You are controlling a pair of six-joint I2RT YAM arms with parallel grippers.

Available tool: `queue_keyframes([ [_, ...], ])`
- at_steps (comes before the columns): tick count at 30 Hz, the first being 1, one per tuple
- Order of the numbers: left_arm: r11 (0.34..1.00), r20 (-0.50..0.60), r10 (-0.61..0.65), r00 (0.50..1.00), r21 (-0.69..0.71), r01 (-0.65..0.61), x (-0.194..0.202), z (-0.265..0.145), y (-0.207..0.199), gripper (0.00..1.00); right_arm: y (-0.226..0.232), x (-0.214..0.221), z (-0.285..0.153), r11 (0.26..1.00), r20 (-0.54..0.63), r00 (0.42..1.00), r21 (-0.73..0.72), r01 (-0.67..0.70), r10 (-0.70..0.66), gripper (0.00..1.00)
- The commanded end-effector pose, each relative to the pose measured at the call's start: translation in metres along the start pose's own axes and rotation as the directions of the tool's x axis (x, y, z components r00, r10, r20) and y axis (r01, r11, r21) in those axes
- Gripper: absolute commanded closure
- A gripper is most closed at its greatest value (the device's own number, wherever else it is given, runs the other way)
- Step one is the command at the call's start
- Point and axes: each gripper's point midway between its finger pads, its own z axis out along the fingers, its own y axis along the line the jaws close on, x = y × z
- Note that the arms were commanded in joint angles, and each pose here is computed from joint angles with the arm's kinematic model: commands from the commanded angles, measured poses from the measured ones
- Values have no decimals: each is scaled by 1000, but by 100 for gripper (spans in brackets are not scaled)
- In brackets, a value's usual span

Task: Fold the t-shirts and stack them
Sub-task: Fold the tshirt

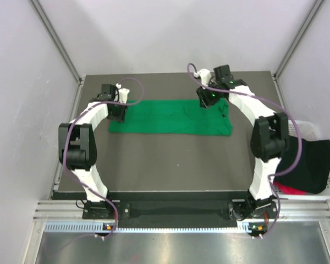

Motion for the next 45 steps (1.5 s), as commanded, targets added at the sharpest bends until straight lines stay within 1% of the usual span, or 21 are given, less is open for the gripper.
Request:
queue_keyframes([
  [1,997,129,72,989,-35,-68,-31,-41,6,59,-15,11,-56,998,21,999,54,-42,41,53],
  [3,995,108,96,989,-42,-92,-22,-40,8,58,-5,45,-64,998,-67,996,7,-64,65,53],
  [5,994,92,101,991,-47,-97,-15,-38,10,58,1,75,-71,995,-118,989,-17,-93,90,53],
  [7,995,77,98,992,-36,-96,-7,-35,9,58,-2,95,-76,996,-155,984,-5,-87,85,52],
  [8,995,79,104,991,-19,-103,-5,-34,6,58,3,109,-77,996,-183,979,-14,-91,87,52],
  [11,993,74,119,990,17,-120,1,-30,0,57,9,133,-80,994,-241,966,-33,-106,94,52],
  [14,987,48,155,987,43,-157,10,-25,-3,55,11,143,-79,993,-264,959,-41,-114,99,51],
  [19,981,13,185,983,58,-186,19,-16,-3,55,9,147,-77,993,-277,956,-40,-115,99,51],
  [28,983,-24,173,985,64,-171,24,4,2,55,-7,169,-64,993,-327,938,3,-120,115,51],
  [34,985,-48,160,986,71,-156,26,13,8,56,-18,188,-54,987,-362,919,9,-162,154,54],
  [37,985,-47,164,985,69,-161,25,15,9,56,-22,195,-48,984,-376,912,3,-178,166,65],
  [38,985,-51,161,986,70,-157,27,16,9,56,-21,196,-48,983,-383,908,-2,-183,169,74],
  [41,985,-59,162,985,73,-157,28,19,9,56,-25,201,-45,982,-401,899,4,-187,173,89],
  [42,985,-64,159,985,72,-154,30,20,9,56,-29,204,-46,982,-406,897,16,-187,177,96],
  [44,985,-67,158,985,76,-153,31,20,8,56,-34,204,-46,983,-407,896,32,-182,179,100],
  [45,986,-67,156,985,76,-151,31,21,9,56,-37,205,-46,983,-408,895,42,-180,181,100],
])
